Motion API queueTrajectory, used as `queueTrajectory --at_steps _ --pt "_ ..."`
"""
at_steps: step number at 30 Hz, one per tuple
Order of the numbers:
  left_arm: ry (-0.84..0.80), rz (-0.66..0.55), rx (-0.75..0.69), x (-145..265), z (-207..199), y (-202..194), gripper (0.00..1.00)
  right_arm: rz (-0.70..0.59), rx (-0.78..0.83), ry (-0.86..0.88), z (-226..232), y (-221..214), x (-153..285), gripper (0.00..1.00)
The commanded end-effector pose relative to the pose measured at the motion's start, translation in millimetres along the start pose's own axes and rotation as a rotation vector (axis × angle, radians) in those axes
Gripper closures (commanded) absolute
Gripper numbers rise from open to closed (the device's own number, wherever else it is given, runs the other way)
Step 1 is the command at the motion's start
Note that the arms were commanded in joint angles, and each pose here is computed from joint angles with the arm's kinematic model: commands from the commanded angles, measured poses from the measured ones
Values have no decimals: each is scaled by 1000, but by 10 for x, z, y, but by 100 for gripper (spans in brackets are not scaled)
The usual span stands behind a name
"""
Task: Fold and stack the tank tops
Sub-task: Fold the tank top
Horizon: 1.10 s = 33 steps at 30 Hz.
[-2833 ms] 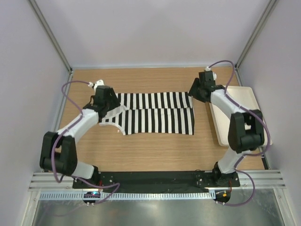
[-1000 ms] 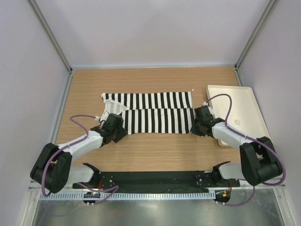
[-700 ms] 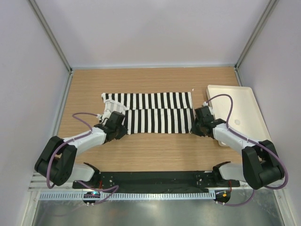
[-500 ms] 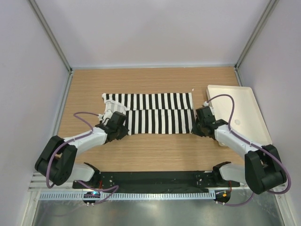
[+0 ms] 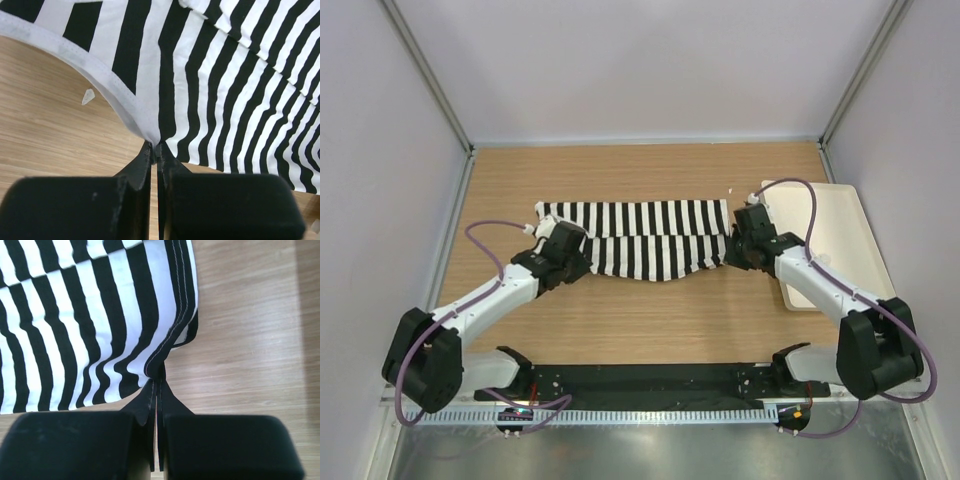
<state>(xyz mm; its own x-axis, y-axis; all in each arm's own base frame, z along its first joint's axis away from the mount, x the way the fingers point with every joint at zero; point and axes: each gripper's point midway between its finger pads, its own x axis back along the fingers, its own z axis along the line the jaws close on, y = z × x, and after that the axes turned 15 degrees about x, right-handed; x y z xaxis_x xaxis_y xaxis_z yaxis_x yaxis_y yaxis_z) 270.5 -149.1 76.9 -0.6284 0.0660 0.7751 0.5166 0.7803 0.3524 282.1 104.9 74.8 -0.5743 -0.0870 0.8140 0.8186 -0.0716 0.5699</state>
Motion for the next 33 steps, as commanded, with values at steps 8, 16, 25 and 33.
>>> queueTrajectory --at_steps 8,16,25,33 --pt "-19 -61 -29 4 -368 372 99 -64 43 -3 93 601 40 99" --pt "-19 -76 -38 -157 -597 651 100 -81 26 -30 -23 928 -73 99" --pt "21 -31 -62 -462 -657 744 100 -72 2 -40 -54 1153 -277 99" --pt "25 -50 -86 -588 -802 856 100 -71 -6 -71 -105 1288 -415 99"
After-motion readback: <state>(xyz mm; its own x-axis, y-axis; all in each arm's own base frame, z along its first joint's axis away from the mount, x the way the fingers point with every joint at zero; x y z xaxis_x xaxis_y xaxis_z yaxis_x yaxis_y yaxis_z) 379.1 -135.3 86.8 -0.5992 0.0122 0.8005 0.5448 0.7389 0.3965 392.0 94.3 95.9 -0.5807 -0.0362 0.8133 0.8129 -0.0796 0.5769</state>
